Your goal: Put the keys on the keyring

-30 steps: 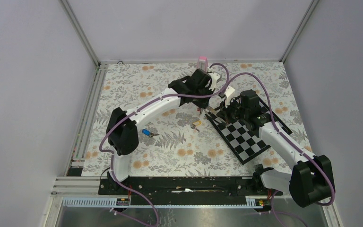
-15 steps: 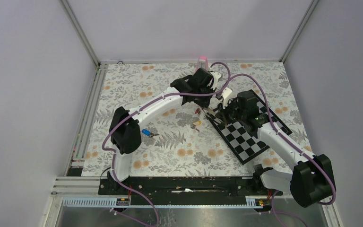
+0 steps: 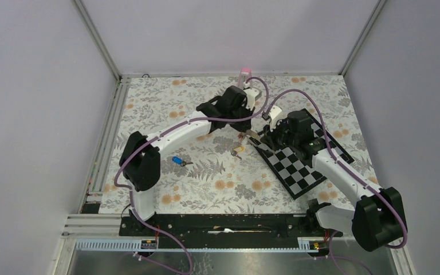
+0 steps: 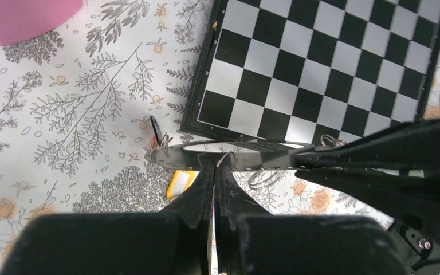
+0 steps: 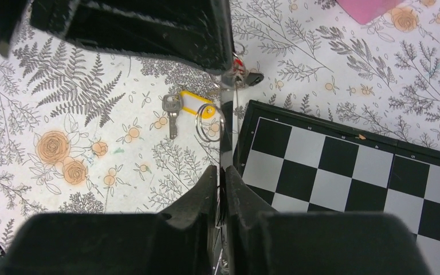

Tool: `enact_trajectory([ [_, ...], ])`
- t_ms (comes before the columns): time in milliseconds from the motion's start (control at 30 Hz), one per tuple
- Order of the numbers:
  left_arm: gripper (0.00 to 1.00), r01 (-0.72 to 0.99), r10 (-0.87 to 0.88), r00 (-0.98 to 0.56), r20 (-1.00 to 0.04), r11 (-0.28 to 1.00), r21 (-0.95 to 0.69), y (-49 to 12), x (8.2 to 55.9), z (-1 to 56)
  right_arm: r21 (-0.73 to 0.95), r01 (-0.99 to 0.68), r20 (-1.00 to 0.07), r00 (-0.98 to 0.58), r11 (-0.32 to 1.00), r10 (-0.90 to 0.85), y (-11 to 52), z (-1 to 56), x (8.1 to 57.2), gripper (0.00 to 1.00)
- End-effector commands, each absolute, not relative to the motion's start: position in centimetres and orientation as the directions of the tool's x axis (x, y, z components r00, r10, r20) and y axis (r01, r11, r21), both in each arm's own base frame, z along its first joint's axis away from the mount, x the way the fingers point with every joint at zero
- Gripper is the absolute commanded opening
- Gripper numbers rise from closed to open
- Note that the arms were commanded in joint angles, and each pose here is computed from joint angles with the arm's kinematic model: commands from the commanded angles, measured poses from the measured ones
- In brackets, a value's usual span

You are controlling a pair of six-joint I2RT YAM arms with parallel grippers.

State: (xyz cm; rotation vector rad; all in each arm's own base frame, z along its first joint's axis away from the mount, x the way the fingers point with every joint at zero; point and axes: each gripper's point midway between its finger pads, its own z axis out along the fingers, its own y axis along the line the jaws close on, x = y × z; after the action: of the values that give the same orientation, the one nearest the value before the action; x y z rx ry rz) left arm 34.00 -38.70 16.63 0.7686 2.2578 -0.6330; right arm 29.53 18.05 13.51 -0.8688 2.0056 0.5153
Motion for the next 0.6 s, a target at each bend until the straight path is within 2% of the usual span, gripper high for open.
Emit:
enact_trajectory([
  [0,0.0,0.734,0.191,-0.443,-0.876,0.638,-0.233,-38.2,35.9,22.9,0.062,-0.773,-0.906,-0.308,0.632,-0.289,19.5,17.8,29.7,0.19],
  [133,0.0,0.775,0.113,-0.361,-0.926,0.588,-0.231,-37.4,35.6,24.4,0.113,-0.791,-0.919,-0.314,0.602,-0.24,19.4,19.2,29.1,0.33],
  [333,0.0,0.804,0.052,-0.362,-0.931,0.523,-0.283,-37.2,35.8,25.4,0.158,-0.839,-0.929,-0.306,0.521,-0.21,19.9,20.6,27.9,0.48],
  [567,0.0,0.898,0.059,-0.316,-0.947,0.341,-0.279,-37.9,32.8,27.3,0.12,-0.849,-0.942,-0.261,0.515,-0.21,19.9,22.4,28.8,0.48],
])
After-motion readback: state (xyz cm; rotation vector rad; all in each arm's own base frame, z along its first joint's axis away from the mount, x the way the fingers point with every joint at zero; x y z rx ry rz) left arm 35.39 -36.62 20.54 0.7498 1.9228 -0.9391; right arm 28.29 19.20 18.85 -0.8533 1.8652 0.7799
